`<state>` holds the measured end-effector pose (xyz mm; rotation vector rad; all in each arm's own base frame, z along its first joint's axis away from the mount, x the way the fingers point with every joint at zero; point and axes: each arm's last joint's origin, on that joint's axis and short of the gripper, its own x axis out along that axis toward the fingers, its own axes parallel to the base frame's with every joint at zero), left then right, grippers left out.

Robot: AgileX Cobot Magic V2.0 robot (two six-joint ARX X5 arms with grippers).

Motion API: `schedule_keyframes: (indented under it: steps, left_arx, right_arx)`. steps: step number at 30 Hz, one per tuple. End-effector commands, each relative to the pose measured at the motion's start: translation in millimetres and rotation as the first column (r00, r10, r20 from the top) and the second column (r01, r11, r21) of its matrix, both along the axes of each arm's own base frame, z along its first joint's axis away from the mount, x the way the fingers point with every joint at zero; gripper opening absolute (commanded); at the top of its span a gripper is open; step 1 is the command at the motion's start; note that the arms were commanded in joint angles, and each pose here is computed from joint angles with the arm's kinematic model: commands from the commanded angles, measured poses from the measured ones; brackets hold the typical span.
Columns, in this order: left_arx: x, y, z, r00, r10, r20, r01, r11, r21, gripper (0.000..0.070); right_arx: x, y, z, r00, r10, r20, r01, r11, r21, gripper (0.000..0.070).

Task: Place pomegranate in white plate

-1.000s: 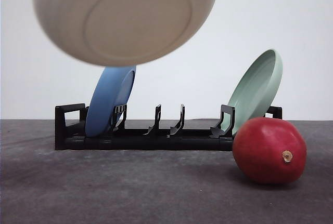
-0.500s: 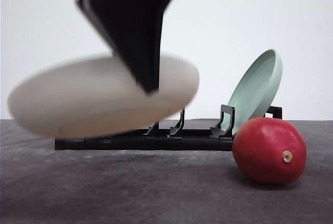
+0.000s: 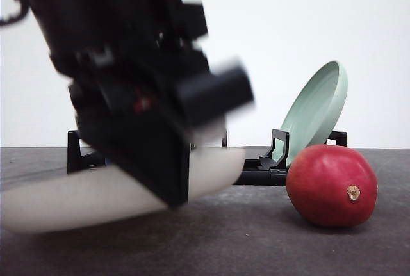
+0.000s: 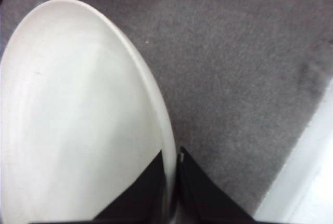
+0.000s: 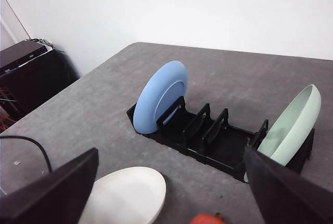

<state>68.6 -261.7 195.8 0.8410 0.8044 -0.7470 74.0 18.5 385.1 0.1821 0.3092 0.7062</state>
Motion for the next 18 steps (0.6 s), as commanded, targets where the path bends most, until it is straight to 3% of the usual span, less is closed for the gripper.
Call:
schedule_keyframes:
  steps: [1, 7, 15, 18]
  left_arx:
    - [-3, -6, -11, 1.0, -0.005, -0.005, 0.005, 0.999, 0.033, 0.0004]
    - [-2, -10, -27, 1.0, -0.003, -0.019, 0.005, 0.995, 0.095, 0.0025]
    - [-2, -7, -15, 0.999, 0.049, -0.021, -0.049, 0.999, 0.012, 0.0479]
    - [-3, -3, -4, 0.996, 0.084, -0.028, -0.085, 0.996, -0.04, 0.0604]
  right_arx:
    - [-1, 0, 5, 1.0, 0.001, 0.017, -0.001, 1.0, 0.002, 0.0563]
    - [-1, 0, 5, 1.0, 0.001, 0.015, -0.001, 1.0, 0.003, 0.0563]
    - [-1, 0, 5, 1.0, -0.002, 0.003, 0.002, 1.0, 0.017, 0.0563]
    - [-1, 0, 5, 1.0, -0.004, -0.005, 0.004, 1.0, 0.025, 0.0563]
